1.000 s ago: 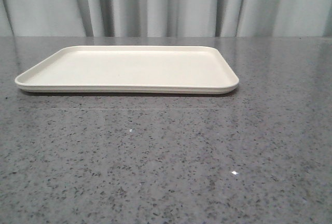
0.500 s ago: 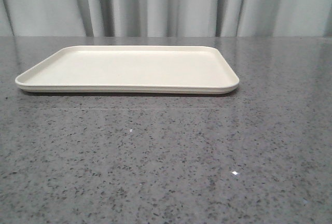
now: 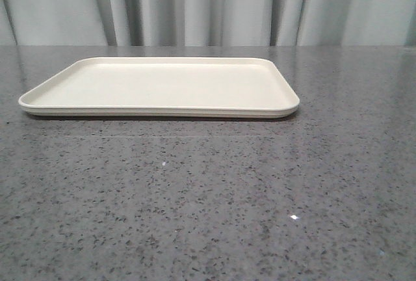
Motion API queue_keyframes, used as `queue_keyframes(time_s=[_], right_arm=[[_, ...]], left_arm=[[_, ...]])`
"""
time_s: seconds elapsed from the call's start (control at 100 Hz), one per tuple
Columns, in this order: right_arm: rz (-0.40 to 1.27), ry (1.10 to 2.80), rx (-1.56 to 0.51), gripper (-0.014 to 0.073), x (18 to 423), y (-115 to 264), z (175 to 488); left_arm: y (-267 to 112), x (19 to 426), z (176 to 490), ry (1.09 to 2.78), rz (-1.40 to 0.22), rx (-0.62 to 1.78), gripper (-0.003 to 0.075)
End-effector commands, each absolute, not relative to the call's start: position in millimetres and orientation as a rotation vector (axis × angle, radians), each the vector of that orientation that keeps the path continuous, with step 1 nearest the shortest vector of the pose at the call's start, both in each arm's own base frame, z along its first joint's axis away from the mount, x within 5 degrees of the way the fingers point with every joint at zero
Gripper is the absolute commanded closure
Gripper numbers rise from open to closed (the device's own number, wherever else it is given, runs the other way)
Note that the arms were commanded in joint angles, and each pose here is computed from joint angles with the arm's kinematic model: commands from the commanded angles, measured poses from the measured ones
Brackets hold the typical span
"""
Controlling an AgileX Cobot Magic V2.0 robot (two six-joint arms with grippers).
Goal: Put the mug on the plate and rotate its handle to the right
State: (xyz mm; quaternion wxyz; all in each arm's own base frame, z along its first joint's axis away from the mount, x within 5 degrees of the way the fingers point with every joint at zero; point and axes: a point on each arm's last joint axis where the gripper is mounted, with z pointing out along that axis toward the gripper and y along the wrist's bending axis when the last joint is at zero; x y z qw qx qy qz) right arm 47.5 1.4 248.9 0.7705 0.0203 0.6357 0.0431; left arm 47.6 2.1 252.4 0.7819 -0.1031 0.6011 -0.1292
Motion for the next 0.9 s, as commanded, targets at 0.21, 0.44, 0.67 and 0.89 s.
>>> queue_keyframes(time_s=[0.21,0.44,0.67,0.89], right_arm=[[0.086,1.272,0.066,0.0661,49,-1,306],[0.087,1.273,0.065,0.0661,56,-1,328],[0.086,1.259,0.065,0.0661,56,-1,335],[0.086,1.261,0.064,0.0661,56,-1,335]], left_arm=[[4,32,308,1.13,-0.342,-0.25,0.0741],[-2,40,335,1.218,-0.379,-0.21,0.074],[-11,64,380,1.356,-0.437,-0.162,0.074],[-18,84,428,1.407,-0.448,-0.099,0.0738]])
